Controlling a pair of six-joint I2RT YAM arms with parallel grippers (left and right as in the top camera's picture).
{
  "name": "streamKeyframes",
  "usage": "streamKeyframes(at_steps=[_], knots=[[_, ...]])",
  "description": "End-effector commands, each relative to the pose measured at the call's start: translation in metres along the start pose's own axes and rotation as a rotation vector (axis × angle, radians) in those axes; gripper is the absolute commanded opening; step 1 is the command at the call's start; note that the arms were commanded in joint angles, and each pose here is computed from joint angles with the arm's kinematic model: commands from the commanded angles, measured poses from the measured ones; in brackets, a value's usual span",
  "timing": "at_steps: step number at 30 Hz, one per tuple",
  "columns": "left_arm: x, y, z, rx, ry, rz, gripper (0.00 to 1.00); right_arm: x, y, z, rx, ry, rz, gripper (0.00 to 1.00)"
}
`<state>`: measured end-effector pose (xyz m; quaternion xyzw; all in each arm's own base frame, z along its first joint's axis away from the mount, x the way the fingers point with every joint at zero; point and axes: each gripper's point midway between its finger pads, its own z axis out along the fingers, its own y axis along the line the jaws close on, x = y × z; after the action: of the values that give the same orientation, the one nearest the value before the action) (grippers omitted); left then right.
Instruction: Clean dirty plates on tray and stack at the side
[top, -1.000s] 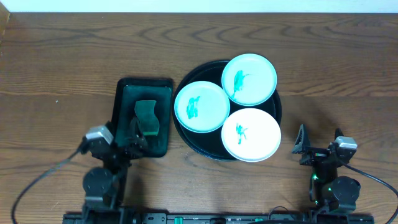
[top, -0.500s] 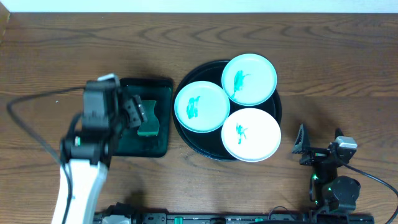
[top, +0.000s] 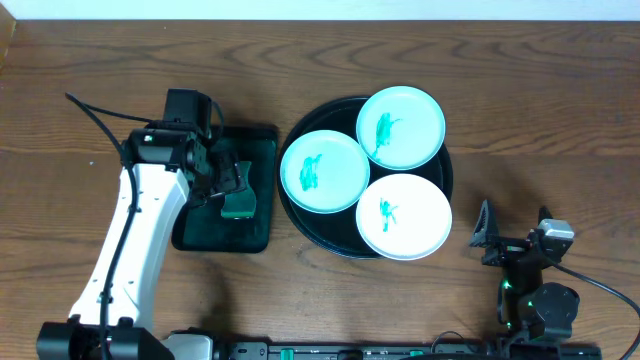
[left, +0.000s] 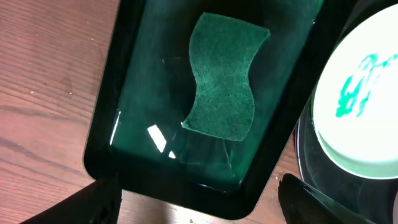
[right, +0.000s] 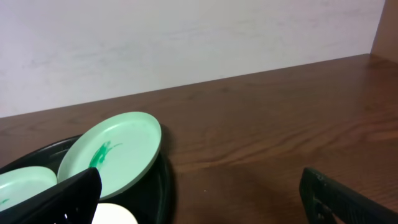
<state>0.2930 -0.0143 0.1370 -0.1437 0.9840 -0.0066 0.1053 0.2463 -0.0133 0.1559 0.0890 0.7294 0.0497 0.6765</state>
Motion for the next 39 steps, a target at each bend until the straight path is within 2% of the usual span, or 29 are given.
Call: streamKeyframes(at_steps=[1,9,12,14,20,24,29,36,39], knots=[[-0.007,-0.001,-0.006,0.011,-0.024,0.008,0.81,0.002,0.001,0.0,-0.007,0.005,-0.012,0.99],[-0.007,-0.002,-0.006,0.012,-0.026,0.008,0.81,-0.001,0.002,0.0,-0.009,-0.004,-0.008,0.99],[-0.007,-0.002,-0.007,0.012,-0.027,0.008,0.81,-0.006,0.013,-0.001,-0.073,-0.021,0.075,0.99],[-0.007,-0.002,-0.007,0.012,-0.028,0.008,0.81,-0.009,0.03,-0.003,-0.171,-0.018,0.119,0.99],[-0.009,-0.003,-0.007,0.016,-0.036,0.007,0.81,-0.016,0.089,-0.028,-0.518,0.039,0.06,0.99],[-0.01,-0.003,-0.007,0.017,-0.038,0.007,0.81,-0.028,0.107,-0.044,-0.608,0.095,-0.009,0.99],[-0.012,-0.004,-0.007,0.02,-0.048,0.007,0.81,-0.043,0.11,-0.051,-0.577,0.32,-0.04,0.99],[-0.013,-0.004,-0.007,0.022,-0.052,0.006,0.81,-0.059,0.117,-0.039,-0.556,0.74,-0.042,0.99],[-0.013,-0.004,-0.007,0.022,-0.052,0.006,0.81,-0.057,0.112,-0.028,-0.472,0.926,-0.088,0.99]])
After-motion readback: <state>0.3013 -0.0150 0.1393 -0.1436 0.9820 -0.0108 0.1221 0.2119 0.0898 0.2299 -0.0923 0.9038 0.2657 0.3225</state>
